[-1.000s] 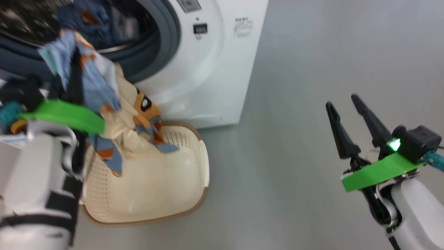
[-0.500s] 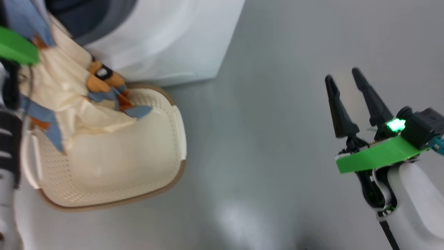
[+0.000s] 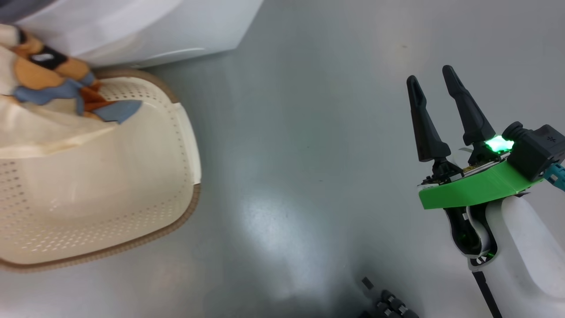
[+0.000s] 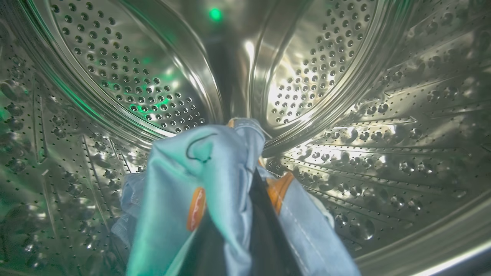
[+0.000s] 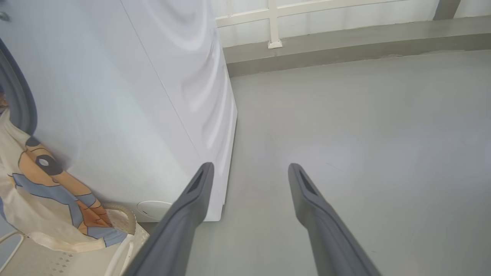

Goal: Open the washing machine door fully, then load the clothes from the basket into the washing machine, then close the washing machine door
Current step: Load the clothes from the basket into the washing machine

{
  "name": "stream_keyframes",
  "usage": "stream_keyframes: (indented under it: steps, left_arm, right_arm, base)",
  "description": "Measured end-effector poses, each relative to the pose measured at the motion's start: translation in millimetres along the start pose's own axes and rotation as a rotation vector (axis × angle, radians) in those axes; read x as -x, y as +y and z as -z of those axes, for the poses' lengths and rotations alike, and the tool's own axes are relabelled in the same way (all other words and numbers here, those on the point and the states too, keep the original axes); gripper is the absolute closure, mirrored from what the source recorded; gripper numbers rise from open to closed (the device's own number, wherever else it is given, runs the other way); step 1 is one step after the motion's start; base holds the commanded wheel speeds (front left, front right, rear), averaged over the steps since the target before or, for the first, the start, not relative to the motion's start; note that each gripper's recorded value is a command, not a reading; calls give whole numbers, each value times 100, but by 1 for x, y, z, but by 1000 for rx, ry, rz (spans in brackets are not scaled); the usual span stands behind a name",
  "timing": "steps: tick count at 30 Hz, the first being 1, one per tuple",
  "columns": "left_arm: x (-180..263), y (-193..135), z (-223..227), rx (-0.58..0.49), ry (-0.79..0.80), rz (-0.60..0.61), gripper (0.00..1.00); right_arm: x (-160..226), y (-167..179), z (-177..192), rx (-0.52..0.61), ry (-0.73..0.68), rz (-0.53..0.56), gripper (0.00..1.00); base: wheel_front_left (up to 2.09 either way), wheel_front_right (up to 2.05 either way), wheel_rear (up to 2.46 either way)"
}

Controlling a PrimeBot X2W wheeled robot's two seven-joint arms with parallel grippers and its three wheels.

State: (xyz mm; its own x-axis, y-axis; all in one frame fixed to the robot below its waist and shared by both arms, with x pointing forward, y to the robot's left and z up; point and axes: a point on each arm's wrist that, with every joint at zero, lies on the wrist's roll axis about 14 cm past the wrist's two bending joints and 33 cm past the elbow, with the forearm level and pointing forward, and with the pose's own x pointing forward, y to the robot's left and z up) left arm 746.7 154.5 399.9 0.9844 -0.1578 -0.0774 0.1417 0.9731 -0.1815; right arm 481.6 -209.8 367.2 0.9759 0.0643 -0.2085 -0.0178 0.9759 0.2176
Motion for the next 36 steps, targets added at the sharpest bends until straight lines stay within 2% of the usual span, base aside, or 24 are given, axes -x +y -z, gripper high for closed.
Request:
stream_keyframes:
  steps: [6,11,15,17,18,27,36]
  left_arm:
    - [-19,-5,-7,-5,-30,20,100]
    - [-29,-3,-33,1,-122,24,100]
    - [-31,0,-32,21,-129,9,100]
    - [-29,2,-22,28,-97,-6,6]
    - [-28,3,-17,28,-78,-12,0]
    - [-17,1,15,17,96,-23,0]
    - [2,-9,0,29,96,-2,0]
  right_arm:
    - [4,-9,8,2,21,31,0]
    - [1,-11,8,8,17,38,0]
    - [1,-12,8,12,16,42,0]
    - [2,-11,7,10,15,43,0]
    - [2,-11,7,10,14,42,0]
    - [1,-6,1,5,1,30,0]
    - [4,3,-20,1,-46,10,0]
  base:
    - [0,0,0]
    - [0,0,0]
    - [0,0,0]
    - [0,0,0]
    - [0,0,0]
    - [0,0,0]
    - [0,0,0]
